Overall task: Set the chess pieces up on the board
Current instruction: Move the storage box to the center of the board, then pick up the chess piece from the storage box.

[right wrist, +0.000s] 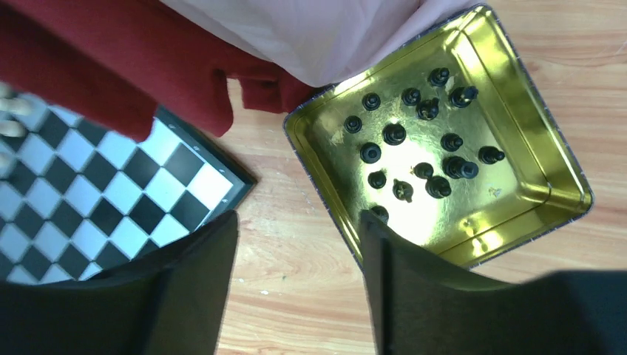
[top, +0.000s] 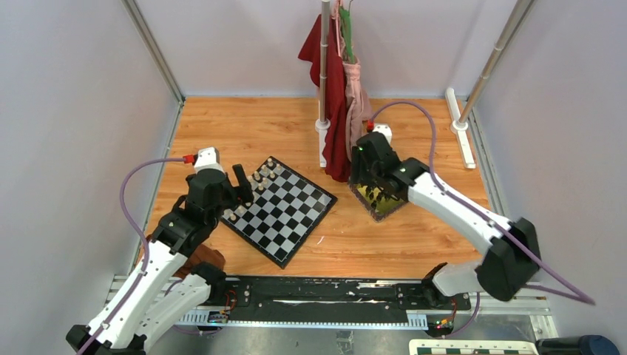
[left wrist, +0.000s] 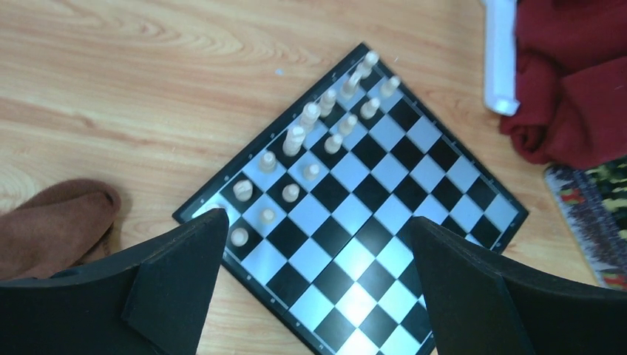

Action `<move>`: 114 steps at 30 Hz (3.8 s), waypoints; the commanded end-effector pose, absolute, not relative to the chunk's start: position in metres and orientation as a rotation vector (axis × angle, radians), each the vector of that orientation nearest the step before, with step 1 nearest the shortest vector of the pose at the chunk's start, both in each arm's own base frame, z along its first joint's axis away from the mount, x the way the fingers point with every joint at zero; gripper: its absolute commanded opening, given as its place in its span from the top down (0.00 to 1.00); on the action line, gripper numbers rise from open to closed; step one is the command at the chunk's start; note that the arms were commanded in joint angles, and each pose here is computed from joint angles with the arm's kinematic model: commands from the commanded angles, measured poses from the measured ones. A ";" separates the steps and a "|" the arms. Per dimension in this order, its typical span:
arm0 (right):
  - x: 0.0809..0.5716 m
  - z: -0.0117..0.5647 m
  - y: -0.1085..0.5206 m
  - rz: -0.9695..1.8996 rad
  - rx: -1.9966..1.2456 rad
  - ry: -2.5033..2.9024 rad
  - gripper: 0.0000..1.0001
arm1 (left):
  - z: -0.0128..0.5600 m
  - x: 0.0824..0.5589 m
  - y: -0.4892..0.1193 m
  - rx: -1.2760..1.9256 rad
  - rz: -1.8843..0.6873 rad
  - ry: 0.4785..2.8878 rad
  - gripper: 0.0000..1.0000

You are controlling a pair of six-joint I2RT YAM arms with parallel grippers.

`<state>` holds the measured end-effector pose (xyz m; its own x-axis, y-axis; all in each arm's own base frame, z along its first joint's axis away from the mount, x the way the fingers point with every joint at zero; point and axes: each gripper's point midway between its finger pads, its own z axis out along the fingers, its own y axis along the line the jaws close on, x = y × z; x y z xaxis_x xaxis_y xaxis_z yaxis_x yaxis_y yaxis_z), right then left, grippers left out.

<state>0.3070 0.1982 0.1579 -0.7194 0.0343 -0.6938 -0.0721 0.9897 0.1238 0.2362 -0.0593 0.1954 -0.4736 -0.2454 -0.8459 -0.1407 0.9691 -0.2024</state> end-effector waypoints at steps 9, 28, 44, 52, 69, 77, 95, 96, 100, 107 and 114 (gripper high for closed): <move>0.299 0.227 0.146 0.302 0.002 1.960 0.33 | 0.298 0.266 -0.119 -0.088 -0.507 1.683 0.00; 0.323 0.140 0.164 0.072 -0.330 2.401 0.42 | 0.216 0.287 -0.129 -0.029 -0.325 2.035 0.00; 0.343 0.097 0.173 0.116 -0.314 2.546 0.48 | 0.217 0.276 -0.120 -0.048 -0.243 2.036 0.00; 0.349 0.086 0.171 0.106 -0.283 2.592 0.56 | 0.221 0.274 -0.125 -0.043 -0.248 2.025 0.00; 0.351 0.062 0.173 0.120 -0.254 2.647 0.59 | 0.220 0.271 -0.128 -0.035 -0.242 2.023 0.00; 0.356 0.055 0.175 0.132 -0.248 2.648 0.63 | 0.219 0.272 -0.129 -0.024 -0.243 2.020 0.00; 0.367 0.045 0.178 0.136 -0.242 2.662 0.72 | 0.214 0.276 -0.132 0.012 -0.228 2.021 0.00; 0.368 0.044 0.178 0.137 -0.243 2.663 0.73 | 0.214 0.276 -0.132 0.013 -0.224 2.021 0.00; 0.366 0.041 0.177 0.130 -0.244 2.673 0.74 | 0.213 0.276 -0.133 0.018 -0.226 2.024 0.00; 0.364 0.038 0.174 0.116 -0.243 2.683 0.87 | 0.211 0.276 -0.133 0.016 -0.231 2.027 0.00; 0.365 0.043 0.173 0.109 -0.241 2.673 1.00 | 0.211 0.274 -0.132 0.014 -0.232 2.030 0.00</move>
